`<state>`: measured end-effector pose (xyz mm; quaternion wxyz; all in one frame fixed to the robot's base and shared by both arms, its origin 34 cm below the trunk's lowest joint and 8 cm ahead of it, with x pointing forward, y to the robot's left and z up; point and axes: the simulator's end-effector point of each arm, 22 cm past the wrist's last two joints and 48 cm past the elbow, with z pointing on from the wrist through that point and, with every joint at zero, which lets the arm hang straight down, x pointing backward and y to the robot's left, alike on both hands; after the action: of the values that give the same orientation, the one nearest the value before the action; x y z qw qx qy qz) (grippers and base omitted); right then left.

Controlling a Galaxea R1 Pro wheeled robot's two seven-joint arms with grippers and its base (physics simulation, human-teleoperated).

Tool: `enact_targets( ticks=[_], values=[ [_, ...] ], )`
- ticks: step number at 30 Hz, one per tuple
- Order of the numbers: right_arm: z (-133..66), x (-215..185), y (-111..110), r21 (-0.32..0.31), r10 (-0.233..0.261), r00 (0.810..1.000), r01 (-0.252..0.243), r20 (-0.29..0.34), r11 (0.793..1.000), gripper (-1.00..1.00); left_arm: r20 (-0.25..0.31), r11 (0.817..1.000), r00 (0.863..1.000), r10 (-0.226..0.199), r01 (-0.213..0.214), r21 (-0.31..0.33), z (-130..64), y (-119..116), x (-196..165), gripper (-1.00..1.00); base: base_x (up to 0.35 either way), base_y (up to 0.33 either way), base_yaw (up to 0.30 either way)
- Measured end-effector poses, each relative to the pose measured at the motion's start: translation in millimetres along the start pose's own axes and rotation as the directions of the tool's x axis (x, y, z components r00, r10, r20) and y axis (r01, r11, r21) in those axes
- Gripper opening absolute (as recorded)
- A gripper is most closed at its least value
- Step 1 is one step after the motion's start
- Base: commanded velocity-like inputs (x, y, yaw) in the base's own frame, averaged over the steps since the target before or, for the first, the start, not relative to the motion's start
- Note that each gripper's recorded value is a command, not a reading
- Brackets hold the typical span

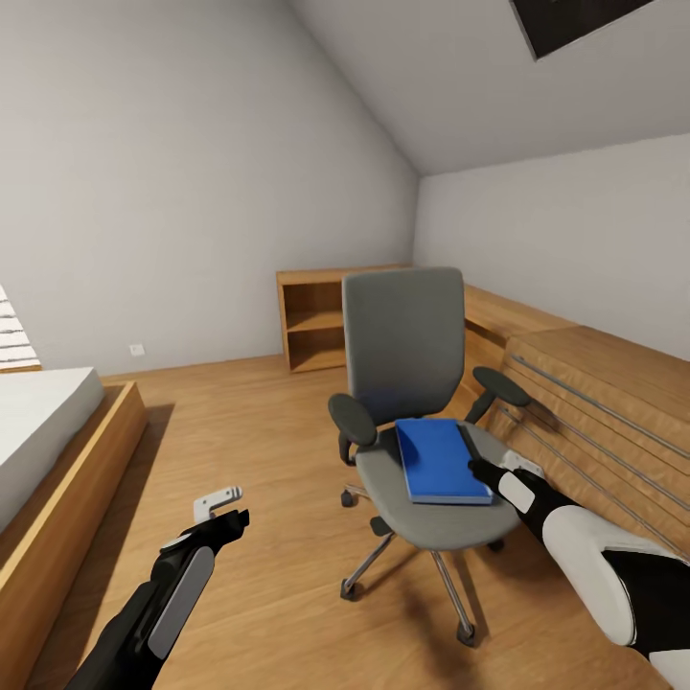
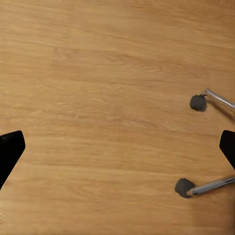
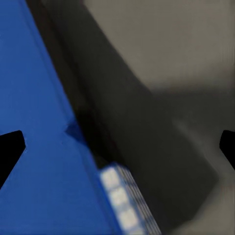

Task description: In the bedroom, organize the workspace by keeping the computer under the desk, ensuring the monitor is on the desk, placing the keyboard on the desk next to the monitor, placing the mouse on the desk next to the keyboard, moving the folder from the swivel chair onto the desk next to the mouse, stacking the notebook on top of the folder with the pen on top of the notebook, and positioning the swivel chair next to the desk.

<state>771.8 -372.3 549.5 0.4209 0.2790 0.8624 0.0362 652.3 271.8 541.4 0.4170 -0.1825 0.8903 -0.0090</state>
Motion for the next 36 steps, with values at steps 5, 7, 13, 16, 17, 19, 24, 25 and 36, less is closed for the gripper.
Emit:
enact_targets(
  ticks=[5,7,13,16,17,19,24,25,36],
  values=[
    [-5.2,-9.2,4.3,0.0,-0.005,1.0,0.005,0.002,1.0,1.0,0.0,1.0,1.0,0.001,-0.001,0.0,-5.3,-2.5,-9.3,1.0,0.0,0.0,0.0],
    [-7.2,-12.7,6.0,0.001,-0.011,1.0,0.011,0.003,1.0,1.0,0.0,1.0,1.0,0.001,-0.001,0.0,-7.4,-3.5,-13.0,1.0,0.0,0.0,0.0],
    [-11.4,-20.5,9.8,0.002,-0.029,1.0,0.029,0.006,1.0,1.0,-0.003,1.0,1.0,0.002,-0.002,-0.003,-11.2,-4.8,-19.3,1.0,0.0,0.0,0.0],
    [-11.5,-21.4,11.0,0.0,-0.034,0.999,0.034,0.01,0.999,1.0,-0.008,1.0,1.0,0.003,-0.003,-0.006,-10.4,-3.7,-17.1,1.0,0.0,0.0,0.0],
    [-11.8,-23.2,12.8,-0.004,-0.035,0.999,0.035,0.014,0.999,1.0,-0.009,1.0,1.0,0.003,-0.003,-0.007,-10.2,-3.4,-16.7,1.0,0.0,0.0,0.0],
    [-12.1,-25.5,15.6,-0.009,-0.036,0.999,0.037,0.02,0.999,1.0,-0.01,1.0,1.0,0.003,-0.003,-0.007,-9.9,-3.1,-16.2,1.0,0.0,0.0,0.0],
    [-13.0,-26.5,25.9,-0.023,-0.062,0.998,0.063,0.028,0.998,1.0,-0.011,1.0,1.0,0.005,-0.005,-0.008,-9.8,-3.5,-15.4,1.0,0.0,0.0,0.0],
    [-13.1,-25.8,28.0,-0.025,-0.07,0.997,0.071,0.029,0.997,1.0,-0.011,1.0,1.0,0.005,-0.005,-0.008,-9.8,-3.5,-15.4,1.0,0.0,0.0,0.0],
    [-15.6,-9.1,60.2,-0.055,-0.206,0.978,0.207,0.029,0.977,1.0,-0.011,1.0,1.0,0.008,-0.008,-0.005,-9.9,-5.4,-14.4,1.0,0.004,0.0,0.0]
  ],
)
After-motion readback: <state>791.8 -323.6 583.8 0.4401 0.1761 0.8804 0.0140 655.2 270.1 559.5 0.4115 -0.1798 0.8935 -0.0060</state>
